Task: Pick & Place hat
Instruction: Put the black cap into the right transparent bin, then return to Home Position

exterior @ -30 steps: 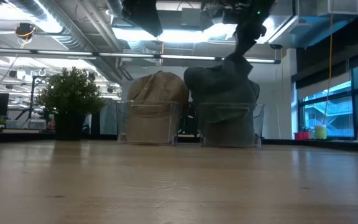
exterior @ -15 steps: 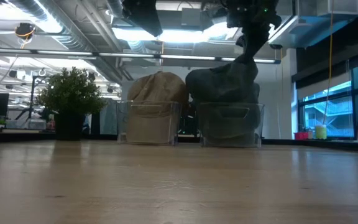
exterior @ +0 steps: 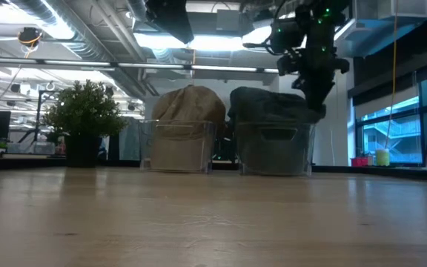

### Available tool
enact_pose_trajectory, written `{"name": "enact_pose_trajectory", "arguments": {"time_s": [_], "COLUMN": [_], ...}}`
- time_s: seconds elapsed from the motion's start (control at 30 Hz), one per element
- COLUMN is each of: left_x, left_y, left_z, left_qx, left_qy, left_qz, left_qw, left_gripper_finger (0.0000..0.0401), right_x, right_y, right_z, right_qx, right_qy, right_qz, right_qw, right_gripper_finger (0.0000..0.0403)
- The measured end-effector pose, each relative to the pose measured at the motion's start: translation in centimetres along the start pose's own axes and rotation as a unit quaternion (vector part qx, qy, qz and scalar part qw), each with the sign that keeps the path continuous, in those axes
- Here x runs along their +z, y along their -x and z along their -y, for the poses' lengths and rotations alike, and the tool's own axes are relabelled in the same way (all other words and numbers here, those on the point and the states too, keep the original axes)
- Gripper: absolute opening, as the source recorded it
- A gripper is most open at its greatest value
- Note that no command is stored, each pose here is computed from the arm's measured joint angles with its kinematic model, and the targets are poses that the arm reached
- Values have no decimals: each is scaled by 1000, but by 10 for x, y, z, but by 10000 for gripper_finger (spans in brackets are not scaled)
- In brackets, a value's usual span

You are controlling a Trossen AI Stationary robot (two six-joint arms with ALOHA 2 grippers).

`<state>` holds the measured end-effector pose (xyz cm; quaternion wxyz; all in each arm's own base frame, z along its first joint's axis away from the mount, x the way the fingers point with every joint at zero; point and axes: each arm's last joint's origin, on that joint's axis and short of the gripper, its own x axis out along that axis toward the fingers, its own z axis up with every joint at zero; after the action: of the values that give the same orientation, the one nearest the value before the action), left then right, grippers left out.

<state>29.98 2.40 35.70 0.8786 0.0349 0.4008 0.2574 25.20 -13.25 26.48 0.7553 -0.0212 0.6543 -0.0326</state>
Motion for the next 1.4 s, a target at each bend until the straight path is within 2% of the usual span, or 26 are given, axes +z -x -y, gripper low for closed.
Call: {"name": "enact_pose_trajectory", "arguments": {"time_s": [0.17, 0.37, 0.63, 0.8, 0.93, 1.03, 1.1, 1.23, 1.3, 1.4], "left_x": [0, 1, 1, 1, 1, 2, 5, 9, -1, -25], "left_y": [-1, -3, -3, -3, -3, -3, 2, 19, 26, 39], "left_z": [-2, -6, -7, -10, -11, -15, -24, -55, -69, -83], "left_qx": [3, 8, 11, 60, 86, 70, 35, -45, -53, -43], "left_qy": [3, 7, 2, -35, -23, -29, -22, -1, 19, 63], "left_qz": [-1, -3, -3, 1, 4, 5, 21, 86, 104, 143], "left_qw": [1000, 1000, 1000, 998, 996, 997, 999, 995, 993, 987], "left_gripper_finger": [165, 162, 166, 162, 164, 166, 166, 163, 162, 164], "right_x": [3, 11, 19, 21, 20, 18, 17, 3, -14, -47], "right_y": [3, 24, 52, 57, 57, 65, 79, 112, 125, 140], "right_z": [0, 5, 9, 10, 10, 13, 13, -2, -11, -25], "right_qx": [-5, -19, -36, -44, -54, -110, -117, -27, -2, -34], "right_qy": [-7, -9, -22, -18, -20, -45, -82, -77, -77, -116], "right_qz": [10, 45, 82, 89, 84, 71, 97, 210, 252, 307], "right_qw": [1000, 999, 996, 995, 995, 990, 985, 974, 965, 944], "right_gripper_finger": [28, 60, 68, 73, 107, 146, 167, 192, 199, 201]}}
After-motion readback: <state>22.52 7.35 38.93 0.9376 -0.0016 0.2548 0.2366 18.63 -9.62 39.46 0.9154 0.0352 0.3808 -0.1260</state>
